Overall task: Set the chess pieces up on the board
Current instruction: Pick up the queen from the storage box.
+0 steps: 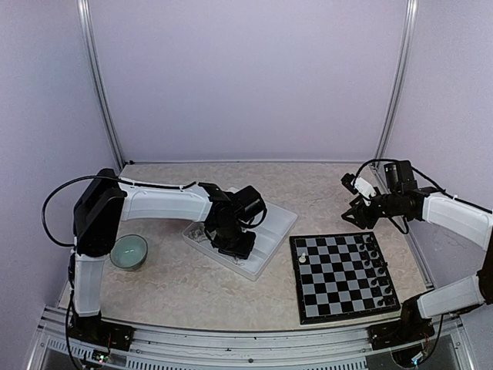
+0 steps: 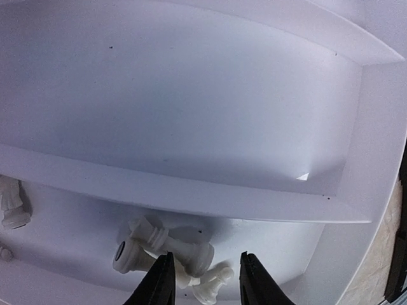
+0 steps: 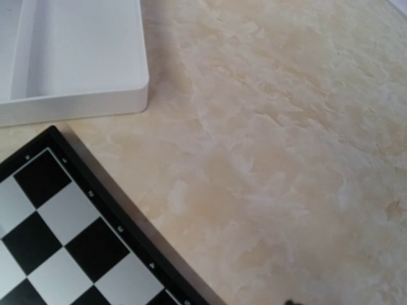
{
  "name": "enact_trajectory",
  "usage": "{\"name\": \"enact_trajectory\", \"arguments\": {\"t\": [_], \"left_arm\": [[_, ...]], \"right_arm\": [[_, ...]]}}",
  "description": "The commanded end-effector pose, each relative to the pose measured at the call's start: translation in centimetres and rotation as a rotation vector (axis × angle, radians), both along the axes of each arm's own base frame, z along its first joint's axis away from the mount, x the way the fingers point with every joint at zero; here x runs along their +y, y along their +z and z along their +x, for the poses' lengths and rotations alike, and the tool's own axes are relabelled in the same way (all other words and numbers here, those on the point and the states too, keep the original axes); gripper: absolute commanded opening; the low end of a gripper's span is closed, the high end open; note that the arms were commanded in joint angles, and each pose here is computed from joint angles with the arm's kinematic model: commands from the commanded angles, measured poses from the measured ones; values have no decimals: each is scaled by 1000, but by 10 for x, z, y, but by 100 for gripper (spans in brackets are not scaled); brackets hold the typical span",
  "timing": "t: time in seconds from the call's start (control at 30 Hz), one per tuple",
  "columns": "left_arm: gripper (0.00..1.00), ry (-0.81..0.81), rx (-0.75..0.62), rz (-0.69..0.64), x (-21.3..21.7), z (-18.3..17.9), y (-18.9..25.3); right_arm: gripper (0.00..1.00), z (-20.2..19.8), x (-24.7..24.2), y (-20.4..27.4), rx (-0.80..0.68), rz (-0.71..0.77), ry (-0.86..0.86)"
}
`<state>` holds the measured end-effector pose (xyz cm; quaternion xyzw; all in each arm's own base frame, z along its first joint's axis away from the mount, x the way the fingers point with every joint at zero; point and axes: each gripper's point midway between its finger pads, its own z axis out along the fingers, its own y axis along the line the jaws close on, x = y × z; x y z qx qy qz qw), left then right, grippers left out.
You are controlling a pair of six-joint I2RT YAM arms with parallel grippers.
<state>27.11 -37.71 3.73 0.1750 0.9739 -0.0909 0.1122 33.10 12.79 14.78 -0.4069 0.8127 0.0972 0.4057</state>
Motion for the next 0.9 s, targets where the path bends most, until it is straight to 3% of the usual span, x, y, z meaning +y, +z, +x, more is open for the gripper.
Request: {"name": "enact_trajectory", "arguments": {"t": [0.0, 0.43, 0.7, 0.87], "left_arm": [[36, 5, 14, 59, 4, -1, -12], [34, 17, -20, 161, 15, 10, -31], [39, -9, -20, 229, 29, -2, -25], [37, -19, -11, 235, 36, -9, -24]], "right_arm": [[54, -4, 3, 1, -13, -3, 14], [54, -5, 6, -1, -6, -1, 24], [54, -7, 10, -8, 26, 9, 36], [54, -6, 10, -9, 33, 10, 35]]}}
